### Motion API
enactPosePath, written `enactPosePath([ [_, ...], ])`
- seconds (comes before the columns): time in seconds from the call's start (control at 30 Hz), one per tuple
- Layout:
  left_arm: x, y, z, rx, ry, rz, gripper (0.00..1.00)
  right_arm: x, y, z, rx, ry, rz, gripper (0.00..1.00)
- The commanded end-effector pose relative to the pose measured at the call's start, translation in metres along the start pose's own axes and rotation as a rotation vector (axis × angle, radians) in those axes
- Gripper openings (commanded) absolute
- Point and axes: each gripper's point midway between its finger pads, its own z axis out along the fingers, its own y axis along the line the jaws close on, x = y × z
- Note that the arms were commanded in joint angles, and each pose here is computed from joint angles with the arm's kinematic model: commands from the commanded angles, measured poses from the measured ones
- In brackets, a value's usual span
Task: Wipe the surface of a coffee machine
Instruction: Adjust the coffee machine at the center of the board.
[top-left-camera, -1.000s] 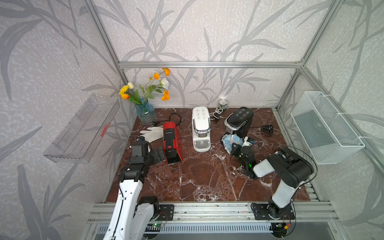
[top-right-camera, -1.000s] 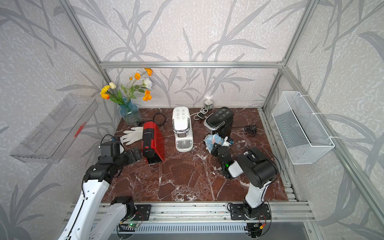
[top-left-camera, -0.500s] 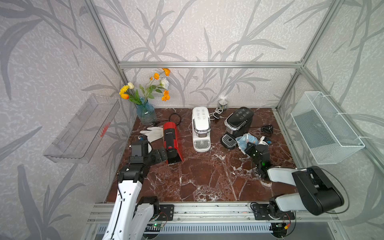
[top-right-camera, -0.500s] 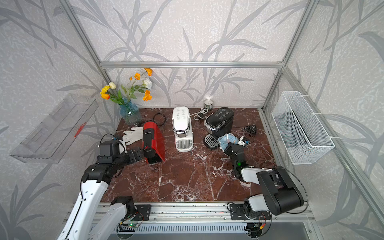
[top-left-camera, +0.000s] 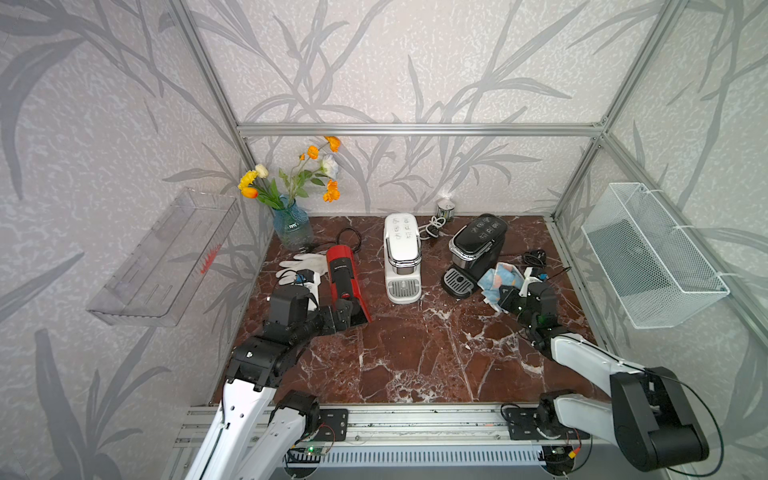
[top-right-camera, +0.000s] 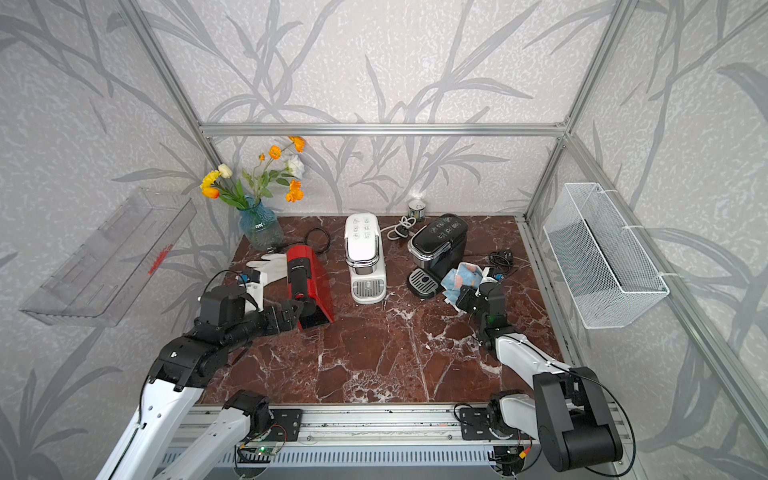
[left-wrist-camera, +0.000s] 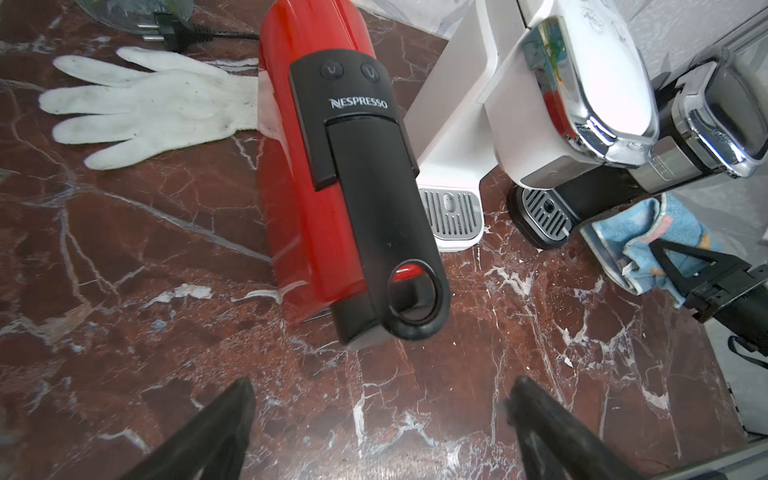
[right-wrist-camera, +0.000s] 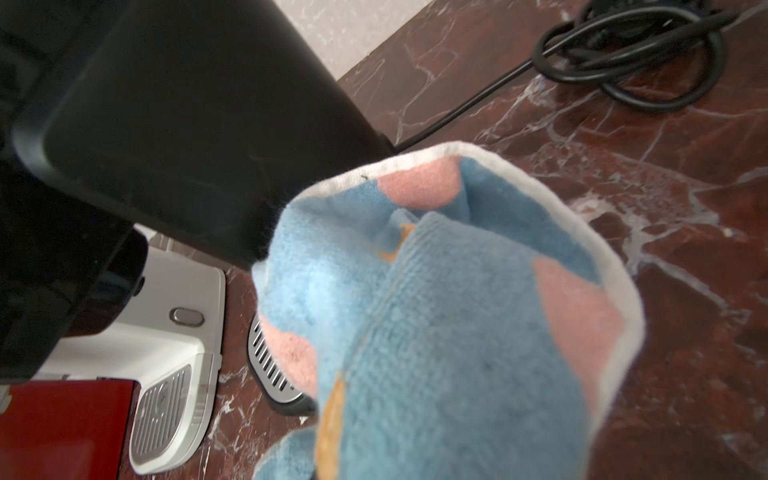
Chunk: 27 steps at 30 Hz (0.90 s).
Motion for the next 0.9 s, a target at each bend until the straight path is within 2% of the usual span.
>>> enactPosePath([
  [0.0, -0.016, -0.021, -0.017, 0.062, -0.024, -0.019, 0.89, -0.006, 0.012, -0.001, -0.048, 0.021, -0.051, 0.04],
  [0.17, -0.020, -0.066, -0.017, 0.169, 0.014, 0.019, 0.83, -0.002, 0.007, 0.001, -0.052, 0.043, -0.049, 0.04],
  [0.4, 0.004, -0.160, 0.018, 0.209, 0.040, 0.298, 0.81, 0.001, 0.006, -0.002, -0.074, 0.064, -0.054, 0.04],
  [0.67, 0.035, -0.239, 0.114, 0.200, 0.121, 0.429, 0.83, 0.004, 0.013, -0.005, -0.121, 0.101, -0.066, 0.04],
  [0.77, 0.046, -0.262, 0.150, 0.203, 0.154, 0.466, 0.85, 0.004, 0.015, -0.006, -0.135, 0.111, -0.062, 0.04],
  [0.87, 0.050, -0.267, 0.191, 0.148, 0.152, 0.495, 0.87, 0.003, 0.014, -0.007, -0.136, 0.109, -0.054, 0.04],
])
